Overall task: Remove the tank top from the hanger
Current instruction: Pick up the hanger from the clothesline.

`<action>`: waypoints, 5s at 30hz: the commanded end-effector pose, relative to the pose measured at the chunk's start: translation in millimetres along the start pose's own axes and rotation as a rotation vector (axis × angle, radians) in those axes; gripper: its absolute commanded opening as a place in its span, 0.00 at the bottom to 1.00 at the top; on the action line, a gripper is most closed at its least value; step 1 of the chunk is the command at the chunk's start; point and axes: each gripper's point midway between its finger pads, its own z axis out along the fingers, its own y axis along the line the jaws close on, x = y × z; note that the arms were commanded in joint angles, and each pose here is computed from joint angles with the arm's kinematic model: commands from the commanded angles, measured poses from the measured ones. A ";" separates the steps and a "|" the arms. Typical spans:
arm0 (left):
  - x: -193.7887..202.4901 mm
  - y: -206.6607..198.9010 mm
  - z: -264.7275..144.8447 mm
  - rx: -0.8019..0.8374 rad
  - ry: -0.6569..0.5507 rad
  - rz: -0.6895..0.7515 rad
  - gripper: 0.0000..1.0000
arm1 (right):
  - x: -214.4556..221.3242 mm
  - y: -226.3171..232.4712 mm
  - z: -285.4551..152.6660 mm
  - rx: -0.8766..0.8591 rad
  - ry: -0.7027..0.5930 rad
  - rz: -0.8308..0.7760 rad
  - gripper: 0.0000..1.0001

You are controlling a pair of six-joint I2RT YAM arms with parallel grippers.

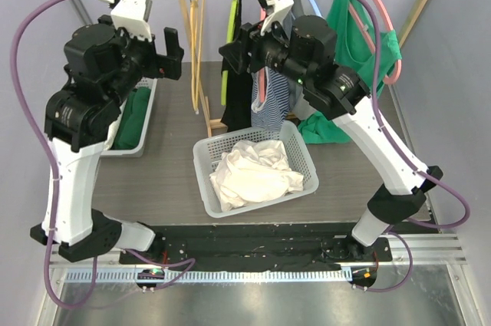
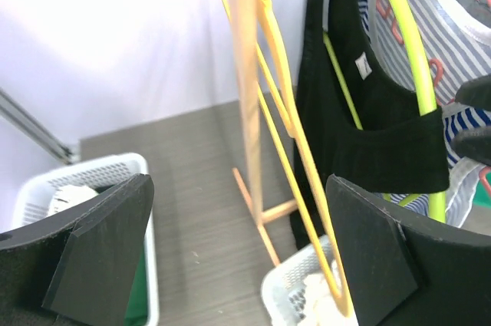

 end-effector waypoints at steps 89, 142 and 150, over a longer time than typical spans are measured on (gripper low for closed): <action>-7.3 9.5 -30.4 0.003 -0.044 0.081 1.00 | 17.4 -44.8 -37.5 0.557 0.050 -0.264 0.01; 2.7 19.3 -42.0 -0.035 -0.029 0.106 1.00 | 13.3 -21.7 3.9 0.449 0.032 -0.194 0.49; 1.1 20.7 -43.6 -0.040 -0.034 0.112 1.00 | 15.5 -28.9 2.0 0.470 0.086 -0.193 0.40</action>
